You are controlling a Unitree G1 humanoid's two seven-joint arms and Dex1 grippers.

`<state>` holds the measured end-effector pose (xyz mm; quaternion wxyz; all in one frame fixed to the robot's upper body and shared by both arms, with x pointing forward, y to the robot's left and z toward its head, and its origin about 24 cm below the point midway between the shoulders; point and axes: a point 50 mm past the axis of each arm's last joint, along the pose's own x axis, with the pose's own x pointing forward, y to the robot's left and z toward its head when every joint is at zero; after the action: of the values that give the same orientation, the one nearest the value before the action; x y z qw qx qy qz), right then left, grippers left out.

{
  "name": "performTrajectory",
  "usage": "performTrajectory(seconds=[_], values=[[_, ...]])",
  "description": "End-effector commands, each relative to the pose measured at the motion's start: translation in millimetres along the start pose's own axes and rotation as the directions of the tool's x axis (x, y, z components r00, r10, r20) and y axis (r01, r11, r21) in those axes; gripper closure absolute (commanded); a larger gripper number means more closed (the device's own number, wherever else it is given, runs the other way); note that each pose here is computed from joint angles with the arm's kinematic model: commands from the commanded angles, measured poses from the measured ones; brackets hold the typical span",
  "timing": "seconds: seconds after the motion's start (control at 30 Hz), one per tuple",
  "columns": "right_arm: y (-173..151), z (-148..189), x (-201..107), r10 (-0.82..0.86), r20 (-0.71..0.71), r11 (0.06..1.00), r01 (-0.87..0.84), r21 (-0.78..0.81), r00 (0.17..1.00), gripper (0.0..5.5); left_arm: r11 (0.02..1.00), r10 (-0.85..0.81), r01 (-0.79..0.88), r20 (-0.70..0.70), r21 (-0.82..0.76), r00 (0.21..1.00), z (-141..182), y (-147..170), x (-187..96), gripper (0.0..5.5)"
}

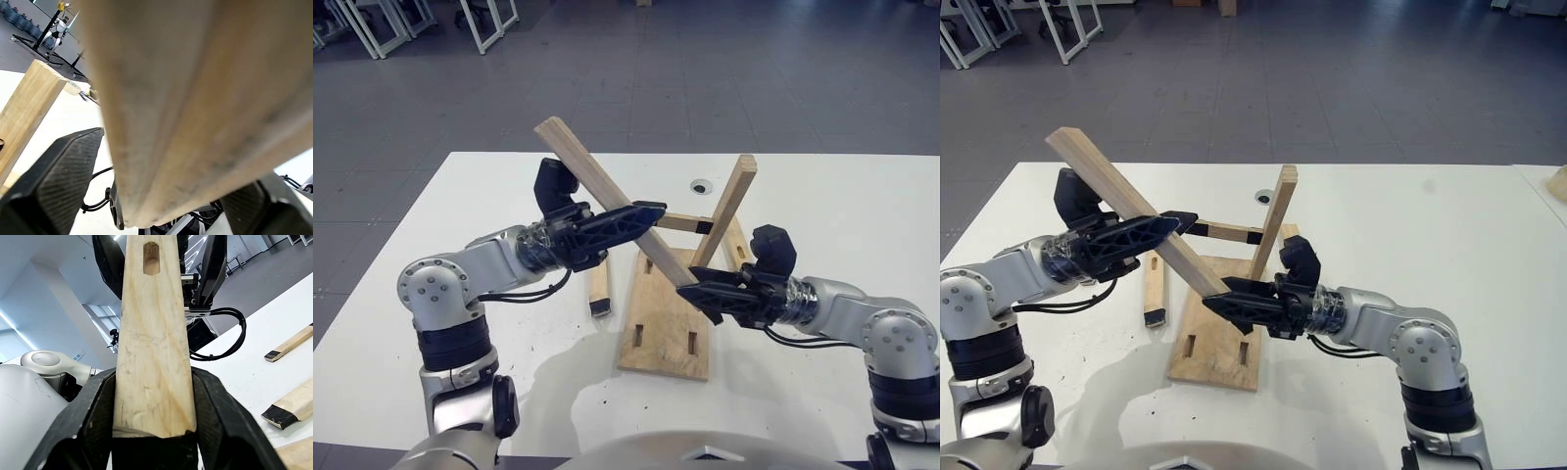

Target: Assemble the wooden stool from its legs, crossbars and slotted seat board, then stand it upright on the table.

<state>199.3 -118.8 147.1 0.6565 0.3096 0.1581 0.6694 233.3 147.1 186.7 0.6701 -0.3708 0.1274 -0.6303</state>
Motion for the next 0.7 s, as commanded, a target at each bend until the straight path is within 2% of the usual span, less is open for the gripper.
performTrajectory(seconds=[0.03,0.2,0.37,0.4,0.6,0.67,0.7], values=[[2,-1,2,0.003,-0.025,1.0,-0.004,-0.018,1.0,3.47,1.0,0.003,-0.003,-0.002,-0.023,1.0,-1,0,-2,2.46],[1,1,2,-0.008,-0.019,0.999,0.007,-0.043,1.0,3.47,0.999,-0.013,0.015,0.052,-0.046,0.999,2,0,-1,3.18],[-3,4,2,-0.056,0.005,0.996,0.057,-0.07,0.998,3.47,0.998,-0.01,0.017,0.098,-0.064,0.995,4,2,0,3.19],[-4,5,1,-0.066,0.013,0.996,0.066,-0.067,0.998,3.08,0.998,-0.014,0.021,0.104,-0.067,0.994,4,1,0,3.2],[-2,15,-18,-0.154,0.06,0.982,0.159,-0.099,0.986,2.1,0.997,-0.005,0.015,0.128,-0.07,0.992,5,2,-4,3.31],[0,15,-33,-0.268,0.073,0.953,0.275,-0.123,0.961,1.62,0.999,0.016,-0.009,0.141,-0.052,0.99,6,2,-8,3.33],[-3,10,-41,-0.399,0.057,0.903,0.403,-0.148,0.915,1.59,0.999,0.038,-0.032,0.155,-0.036,0.987,8,2,-14,3.35]])
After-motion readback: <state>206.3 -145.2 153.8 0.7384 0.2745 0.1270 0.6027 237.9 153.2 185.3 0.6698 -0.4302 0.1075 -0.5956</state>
